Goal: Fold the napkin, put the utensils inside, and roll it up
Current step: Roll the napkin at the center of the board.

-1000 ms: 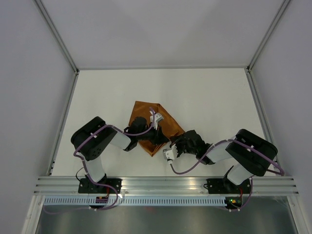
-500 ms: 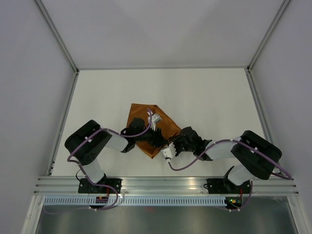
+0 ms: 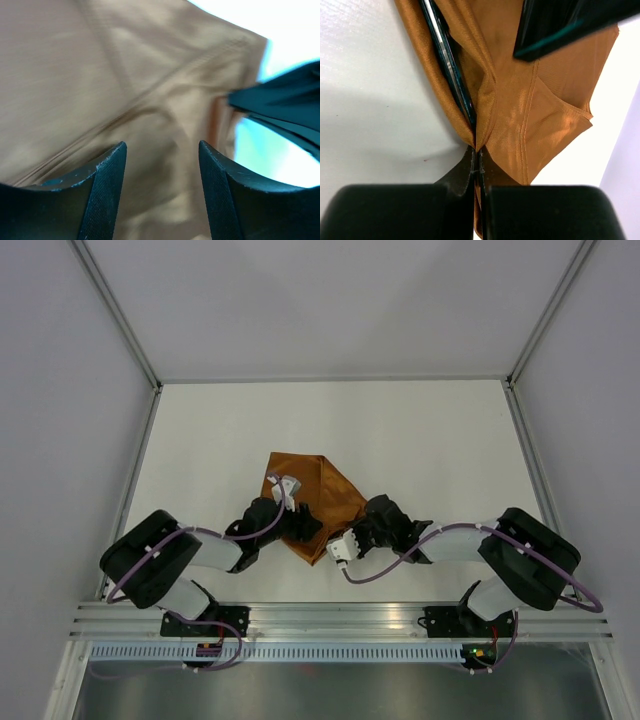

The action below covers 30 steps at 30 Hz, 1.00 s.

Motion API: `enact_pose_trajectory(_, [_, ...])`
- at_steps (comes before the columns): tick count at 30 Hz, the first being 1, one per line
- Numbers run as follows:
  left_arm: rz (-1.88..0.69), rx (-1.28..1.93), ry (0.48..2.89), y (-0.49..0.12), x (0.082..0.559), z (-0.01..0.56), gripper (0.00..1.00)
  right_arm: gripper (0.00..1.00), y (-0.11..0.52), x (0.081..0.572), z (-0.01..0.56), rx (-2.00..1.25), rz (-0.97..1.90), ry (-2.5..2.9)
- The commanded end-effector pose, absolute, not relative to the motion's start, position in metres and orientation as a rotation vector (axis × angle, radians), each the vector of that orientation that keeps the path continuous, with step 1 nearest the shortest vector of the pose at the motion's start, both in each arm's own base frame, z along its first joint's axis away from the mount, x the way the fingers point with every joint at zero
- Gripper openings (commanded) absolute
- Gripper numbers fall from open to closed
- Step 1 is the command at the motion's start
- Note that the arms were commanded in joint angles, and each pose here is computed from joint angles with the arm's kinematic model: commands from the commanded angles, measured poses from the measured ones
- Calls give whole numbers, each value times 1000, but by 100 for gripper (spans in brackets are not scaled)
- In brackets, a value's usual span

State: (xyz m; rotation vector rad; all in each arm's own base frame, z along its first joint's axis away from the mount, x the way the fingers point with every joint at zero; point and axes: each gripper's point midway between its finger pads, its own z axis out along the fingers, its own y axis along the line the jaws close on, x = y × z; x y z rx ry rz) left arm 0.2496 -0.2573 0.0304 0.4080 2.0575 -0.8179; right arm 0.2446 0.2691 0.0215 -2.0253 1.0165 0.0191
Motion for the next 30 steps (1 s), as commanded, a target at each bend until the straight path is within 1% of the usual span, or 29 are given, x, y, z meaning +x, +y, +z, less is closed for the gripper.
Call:
enact_pose_trajectory(1, [-659, 155, 1969, -222, 274, 51, 65, 0, 264, 236, 12, -2095, 84, 1108])
enact_pose_trajectory(5, [-601, 60, 1920, -193, 265, 55, 65, 0, 267, 237, 14, -2134, 120, 1158])
enact_pose_trajectory(6, [-609, 50, 1890, -191, 264, 64, 65, 0, 263, 233, 10, -2164, 135, 1183])
enact_pose_trajectory(11, [-602, 104, 1856, -189, 254, 71, 63, 0, 272, 240, 17, -2203, 172, 1251])
enact_pose_trajectory(15, [-596, 77, 1806, -182, 251, 80, 62, 0, 271, 235, 15, -2275, 232, 1333])
enact_pose_trajectory(16, [-606, 71, 1783, -181, 251, 86, 61, 0, 277, 241, 22, -2267, 230, 1334])
enact_pose_trajectory(17, [-608, 73, 1778, -180, 249, 86, 60, 0, 270, 235, 14, -2310, 251, 1386])
enact_pose_trajectory(19, [-609, 94, 1760, -180, 247, 90, 57, 0, 276, 242, 21, -2319, 267, 1415])
enact_pose_trajectory(23, [-613, 153, 1740, -185, 242, 97, 51, 1, 260, 238, 13, -2406, 348, 1589])
enact_pose_trajectory(24, [-619, 169, 1737, -186, 241, 97, 47, 1, 257, 240, 13, -2408, 360, 1626])
enact_pose_trajectory(26, [-627, 175, 1729, -187, 239, 98, 42, 0, 253, 242, 15, -2424, 401, 1699])
enact_pose_trajectory(27, [-629, 170, 1718, -187, 240, 100, 36, 0, 252, 243, 16, -2426, 420, 1725])
enact_pose_trajectory(29, [-635, 177, 1716, -188, 237, 98, 32, 1, 247, 247, 17, -2424, 466, 1799])
enact_pose_trajectory(30, [-642, 173, 1710, -188, 237, 100, 26, 0, 245, 248, 18, -2422, 486, 1827])
